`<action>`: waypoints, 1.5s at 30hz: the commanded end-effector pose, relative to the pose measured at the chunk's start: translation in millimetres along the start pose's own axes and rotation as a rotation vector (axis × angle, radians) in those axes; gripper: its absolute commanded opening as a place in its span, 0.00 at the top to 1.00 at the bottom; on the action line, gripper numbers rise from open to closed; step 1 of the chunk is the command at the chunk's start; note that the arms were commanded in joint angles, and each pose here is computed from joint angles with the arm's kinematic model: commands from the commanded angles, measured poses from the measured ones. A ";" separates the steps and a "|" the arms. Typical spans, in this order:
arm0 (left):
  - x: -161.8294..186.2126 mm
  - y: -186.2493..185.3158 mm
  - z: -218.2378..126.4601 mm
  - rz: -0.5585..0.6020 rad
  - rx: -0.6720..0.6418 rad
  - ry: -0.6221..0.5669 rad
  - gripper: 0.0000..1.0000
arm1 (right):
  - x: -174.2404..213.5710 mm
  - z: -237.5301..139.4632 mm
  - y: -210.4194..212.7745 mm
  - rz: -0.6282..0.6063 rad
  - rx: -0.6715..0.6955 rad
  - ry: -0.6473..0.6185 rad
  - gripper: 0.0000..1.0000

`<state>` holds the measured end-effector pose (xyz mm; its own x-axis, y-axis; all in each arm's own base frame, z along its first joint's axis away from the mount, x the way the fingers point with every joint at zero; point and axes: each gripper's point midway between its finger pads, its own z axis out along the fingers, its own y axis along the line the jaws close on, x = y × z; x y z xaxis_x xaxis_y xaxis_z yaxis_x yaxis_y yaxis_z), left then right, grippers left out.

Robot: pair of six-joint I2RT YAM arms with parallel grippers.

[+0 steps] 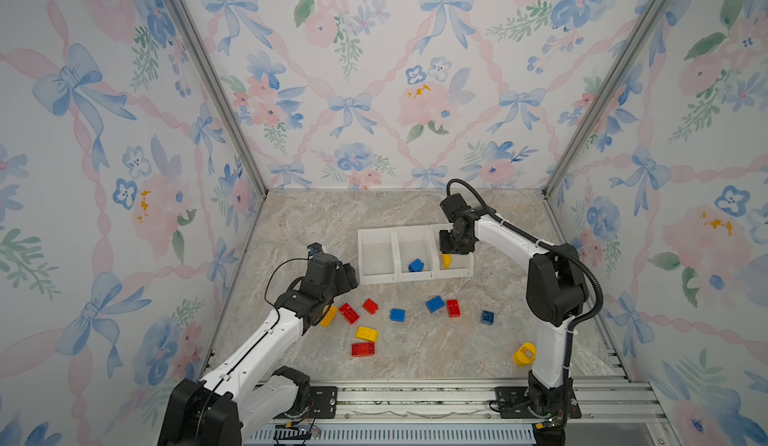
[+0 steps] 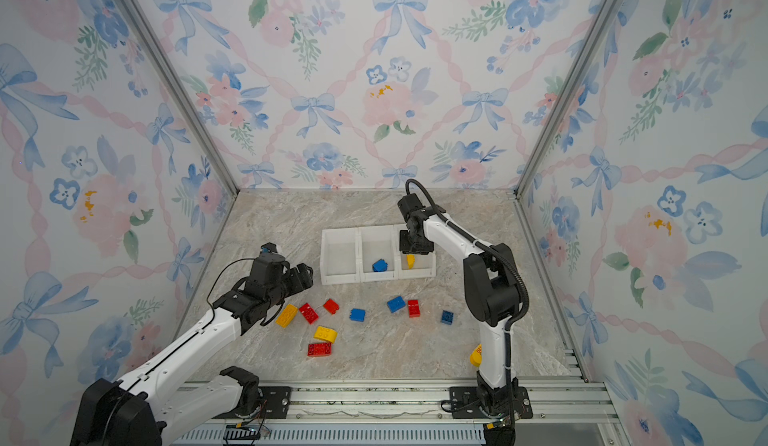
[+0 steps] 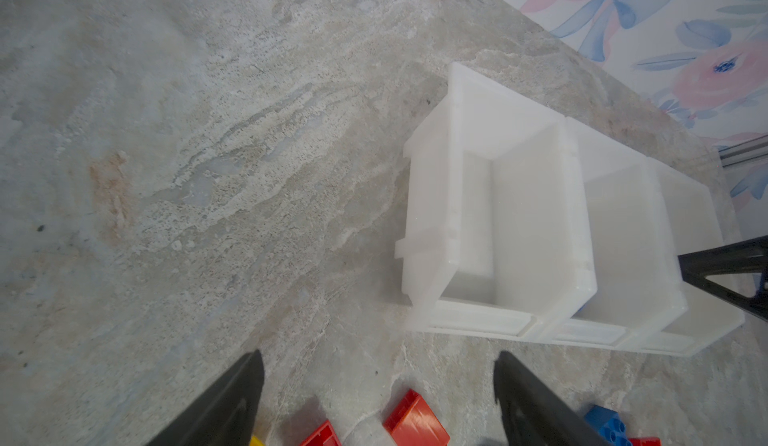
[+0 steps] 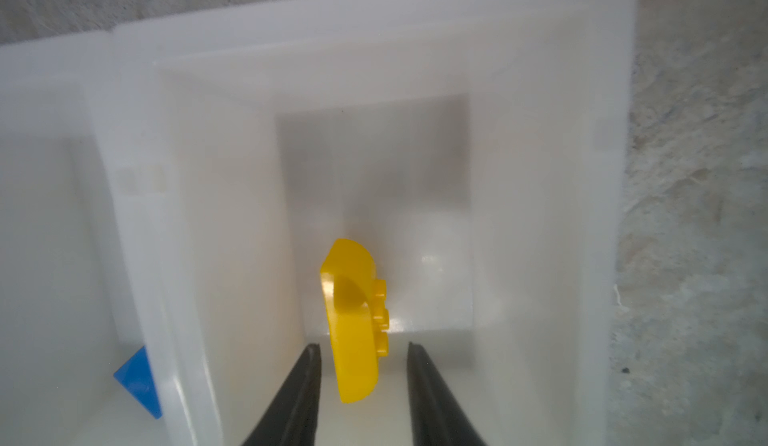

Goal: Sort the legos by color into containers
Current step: 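Move the right gripper back toward the yellow round brick near the robot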

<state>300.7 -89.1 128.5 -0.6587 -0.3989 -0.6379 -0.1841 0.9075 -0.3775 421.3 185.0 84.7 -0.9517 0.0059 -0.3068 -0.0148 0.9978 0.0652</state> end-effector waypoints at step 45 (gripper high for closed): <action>9.6 -0.7 8.5 0.018 0.009 0.057 0.11 | 251.6 -74.0 -161.4 0.540 0.186 0.207 0.19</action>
<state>299.7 -93.5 116.6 -0.6939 -0.3916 -0.6044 -0.1835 0.9077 -0.3774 179.3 30.6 71.1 -0.8722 0.4775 -0.1060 0.4760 0.8785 0.0406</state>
